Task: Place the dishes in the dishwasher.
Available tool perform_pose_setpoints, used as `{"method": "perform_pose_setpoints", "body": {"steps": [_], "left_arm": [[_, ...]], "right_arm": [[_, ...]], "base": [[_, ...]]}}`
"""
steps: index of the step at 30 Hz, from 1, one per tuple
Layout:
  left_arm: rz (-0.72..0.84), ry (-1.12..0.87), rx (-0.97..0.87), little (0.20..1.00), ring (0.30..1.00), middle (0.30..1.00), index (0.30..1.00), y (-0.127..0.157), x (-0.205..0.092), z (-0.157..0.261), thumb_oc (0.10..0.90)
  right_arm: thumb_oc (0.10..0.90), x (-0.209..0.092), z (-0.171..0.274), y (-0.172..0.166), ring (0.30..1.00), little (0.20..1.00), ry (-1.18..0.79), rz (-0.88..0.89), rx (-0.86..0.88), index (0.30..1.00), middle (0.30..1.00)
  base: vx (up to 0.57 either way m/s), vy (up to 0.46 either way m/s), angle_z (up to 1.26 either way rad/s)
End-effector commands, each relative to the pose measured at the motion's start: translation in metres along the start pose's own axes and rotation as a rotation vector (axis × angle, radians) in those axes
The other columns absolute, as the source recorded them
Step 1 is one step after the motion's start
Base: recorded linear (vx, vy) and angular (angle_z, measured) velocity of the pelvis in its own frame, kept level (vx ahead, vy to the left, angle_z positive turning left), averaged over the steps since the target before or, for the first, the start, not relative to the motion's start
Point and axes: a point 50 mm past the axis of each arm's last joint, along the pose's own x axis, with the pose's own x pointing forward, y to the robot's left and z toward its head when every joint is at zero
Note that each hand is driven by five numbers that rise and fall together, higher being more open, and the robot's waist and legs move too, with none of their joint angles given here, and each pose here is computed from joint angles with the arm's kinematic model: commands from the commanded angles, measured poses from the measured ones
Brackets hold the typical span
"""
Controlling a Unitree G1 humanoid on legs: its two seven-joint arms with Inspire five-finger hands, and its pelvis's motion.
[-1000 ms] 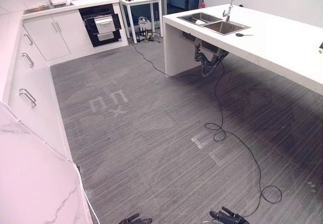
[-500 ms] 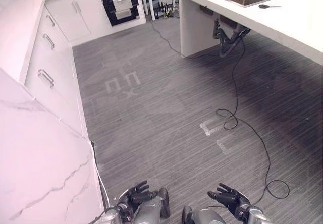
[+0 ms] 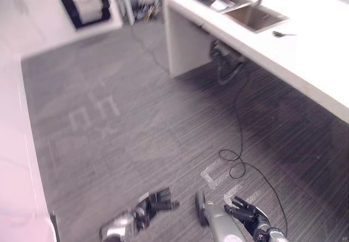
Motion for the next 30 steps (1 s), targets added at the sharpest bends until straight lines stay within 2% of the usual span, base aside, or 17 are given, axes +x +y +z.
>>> {"method": "perform_pose_setpoints", "body": {"steps": [1, 9, 17, 24, 28, 30], "left_arm": [[-0.058, -0.009, 0.036, 0.900, 0.900, 0.900, 0.900, -0.007, -0.003, -0.006, 0.800], [-0.120, -0.020, 0.084, 0.900, 0.900, 0.900, 0.900, -0.010, -0.002, -0.003, 0.800], [-0.133, 0.019, 0.141, 0.900, 0.900, 0.900, 0.900, -0.009, -0.002, -0.007, 0.800], [-0.115, 0.005, 0.184, 0.900, 0.900, 0.900, 0.900, -0.006, 0.003, 0.016, 0.800], [-0.064, 0.031, 0.146, 0.900, 0.900, 0.900, 0.900, 0.000, -0.001, 0.005, 0.800], [-0.028, 0.063, 0.140, 0.900, 0.900, 0.900, 0.900, 0.004, -0.006, -0.015, 0.800]], "right_arm": [[0.800, 0.001, 0.022, -0.020, 0.900, 0.900, -0.015, -0.062, -0.090, 0.900, 0.900], [0.800, 0.001, 0.034, -0.027, 0.900, 0.900, -0.043, -0.073, -0.122, 0.900, 0.900], [0.800, -0.004, 0.026, -0.037, 0.900, 0.900, -0.026, -0.094, -0.079, 0.900, 0.900], [0.800, -0.002, 0.016, -0.025, 0.900, 0.900, -0.001, -0.071, -0.070, 0.900, 0.900], [0.800, 0.000, 0.009, -0.021, 0.900, 0.900, 0.030, -0.050, -0.105, 0.900, 0.900], [0.800, -0.001, 0.006, -0.022, 0.900, 0.900, 0.041, -0.059, -0.093, 0.900, 0.900]], "base": [[0.44, -0.185, 0.94], [0.32, -0.009, -0.03], [0.30, 0.255, -0.38], [0.27, 0.324, 0.12], [0.30, 0.075, -0.80], [0.47, -0.206, -0.45]]}}
